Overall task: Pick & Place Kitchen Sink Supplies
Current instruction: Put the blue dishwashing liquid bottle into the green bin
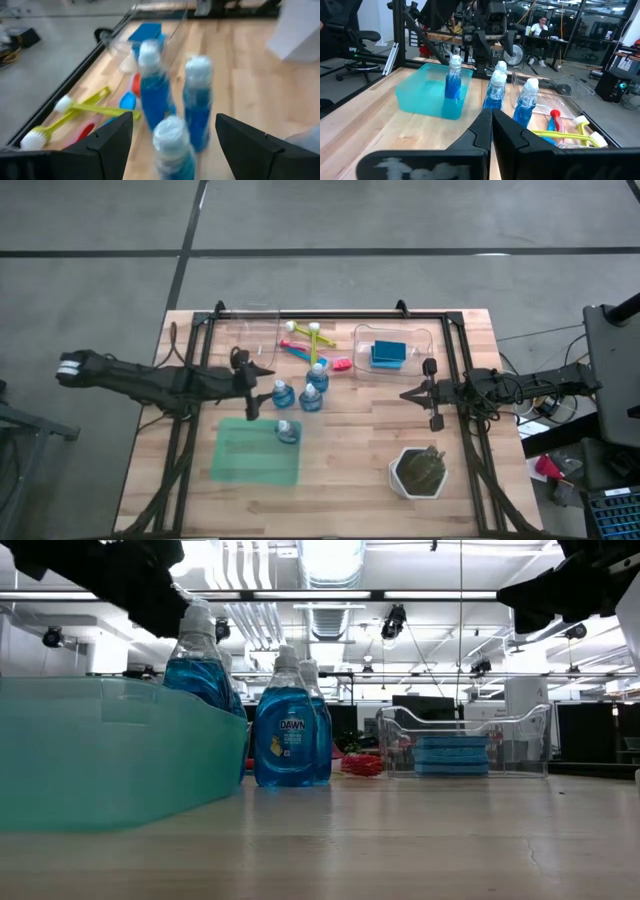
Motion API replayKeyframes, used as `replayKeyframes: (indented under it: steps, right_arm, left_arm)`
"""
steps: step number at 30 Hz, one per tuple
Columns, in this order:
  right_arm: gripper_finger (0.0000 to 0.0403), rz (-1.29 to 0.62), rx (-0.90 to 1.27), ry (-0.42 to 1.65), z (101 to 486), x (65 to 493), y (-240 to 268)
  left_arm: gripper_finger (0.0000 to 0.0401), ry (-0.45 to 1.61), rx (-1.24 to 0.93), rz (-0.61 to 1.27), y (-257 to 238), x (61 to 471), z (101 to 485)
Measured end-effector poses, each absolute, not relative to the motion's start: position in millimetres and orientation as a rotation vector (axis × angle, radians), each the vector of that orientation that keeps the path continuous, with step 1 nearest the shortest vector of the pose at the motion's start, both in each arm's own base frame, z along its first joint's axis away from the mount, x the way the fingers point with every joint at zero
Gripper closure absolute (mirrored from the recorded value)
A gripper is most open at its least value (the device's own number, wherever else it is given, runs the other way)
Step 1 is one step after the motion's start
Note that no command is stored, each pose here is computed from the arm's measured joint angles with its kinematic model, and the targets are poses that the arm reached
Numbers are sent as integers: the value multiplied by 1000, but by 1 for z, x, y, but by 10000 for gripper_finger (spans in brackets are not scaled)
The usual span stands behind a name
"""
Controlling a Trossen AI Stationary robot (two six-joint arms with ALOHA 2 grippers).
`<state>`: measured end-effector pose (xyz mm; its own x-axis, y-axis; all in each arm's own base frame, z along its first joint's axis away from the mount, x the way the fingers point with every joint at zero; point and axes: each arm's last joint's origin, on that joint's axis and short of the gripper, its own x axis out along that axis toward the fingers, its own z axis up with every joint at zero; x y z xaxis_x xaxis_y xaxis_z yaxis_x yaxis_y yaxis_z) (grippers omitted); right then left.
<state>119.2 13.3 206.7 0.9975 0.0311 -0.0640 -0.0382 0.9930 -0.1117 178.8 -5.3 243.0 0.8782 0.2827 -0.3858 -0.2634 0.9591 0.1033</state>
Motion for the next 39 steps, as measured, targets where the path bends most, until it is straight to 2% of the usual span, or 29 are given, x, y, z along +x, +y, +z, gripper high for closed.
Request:
replayKeyframes:
  steps: [7,15,21,28,39]
  right_arm:
    - [394,35,-115,62,207,119,13]
    - [394,35,-113,62,207,119,13]
    - [394,35,-115,62,207,119,13]
    - [394,35,-113,62,207,119,13]
    - [394,35,-115,61,207,119,13]
  left_arm:
    - [124,477,81,345,-1,190,230]
    - [132,535,130,324,1,201,219]
    - [172,561,132,316,2,204,214]
    - [271,555,134,296,1,206,217]
    - [276,516,152,306,2,204,243]
